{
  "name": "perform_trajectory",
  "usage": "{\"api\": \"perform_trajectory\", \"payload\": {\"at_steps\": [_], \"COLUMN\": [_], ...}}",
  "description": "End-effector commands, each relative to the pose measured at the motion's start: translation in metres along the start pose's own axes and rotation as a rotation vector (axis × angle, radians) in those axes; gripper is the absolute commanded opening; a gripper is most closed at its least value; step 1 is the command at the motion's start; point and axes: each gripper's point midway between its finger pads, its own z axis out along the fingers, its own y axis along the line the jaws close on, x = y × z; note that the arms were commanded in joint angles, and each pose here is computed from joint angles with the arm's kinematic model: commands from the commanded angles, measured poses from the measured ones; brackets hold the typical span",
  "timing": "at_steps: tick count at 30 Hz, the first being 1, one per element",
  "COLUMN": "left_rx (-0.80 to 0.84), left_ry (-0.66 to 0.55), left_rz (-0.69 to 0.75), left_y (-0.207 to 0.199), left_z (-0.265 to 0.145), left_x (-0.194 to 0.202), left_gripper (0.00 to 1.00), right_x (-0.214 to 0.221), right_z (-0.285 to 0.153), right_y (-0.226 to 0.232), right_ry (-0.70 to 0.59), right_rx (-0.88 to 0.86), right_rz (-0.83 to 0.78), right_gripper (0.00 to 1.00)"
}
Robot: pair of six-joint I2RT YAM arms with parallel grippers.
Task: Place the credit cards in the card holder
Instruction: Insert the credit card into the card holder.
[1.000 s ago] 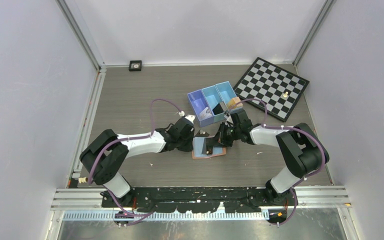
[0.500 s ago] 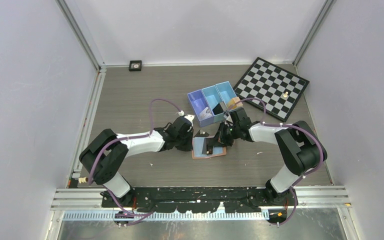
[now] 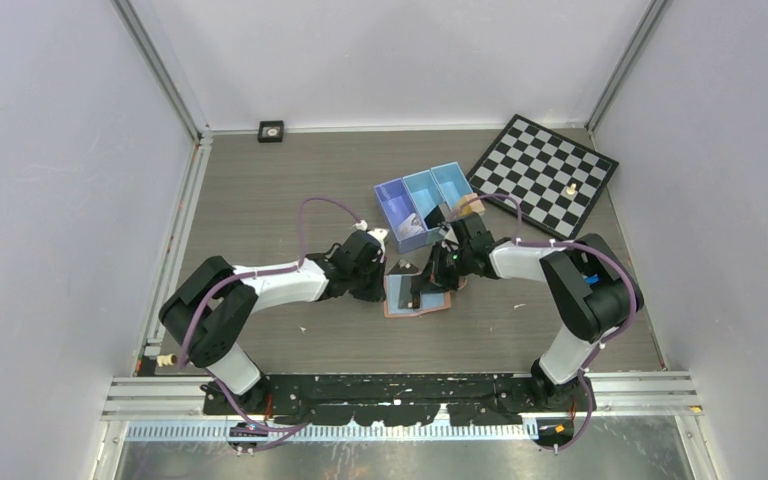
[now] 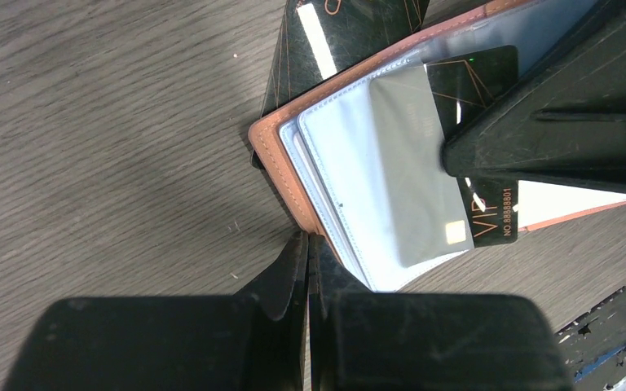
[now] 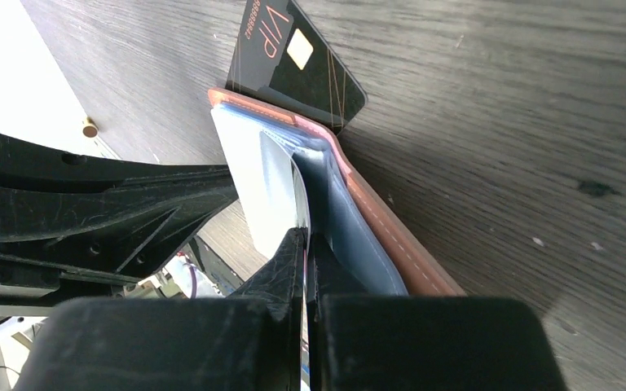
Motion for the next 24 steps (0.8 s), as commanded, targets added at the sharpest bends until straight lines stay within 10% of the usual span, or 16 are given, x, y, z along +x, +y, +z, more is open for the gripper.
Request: {"api": "perform_trajectory", "payload": {"at_steps": [1,24], "left_rx": [0.030,-0.023], "left_ry": [-0.017,-0.016], "left_rz": [0.014,-0.038], "left_y": [-0.003,0.009], "left_z": [0.009,0.007], "left_x": [0.000,0.003], "left_gripper": [0.00,0.00], "right_x": [0.014,0.013], "right_z": [0.014,-0.032], "right_y": [-0.038,-0.012], "right_ry": [0.018,-0.086], "right_rx": [0.167,0.225], "right_rz": [0.014,-0.069], "right_gripper": [0.03,0.41]}}
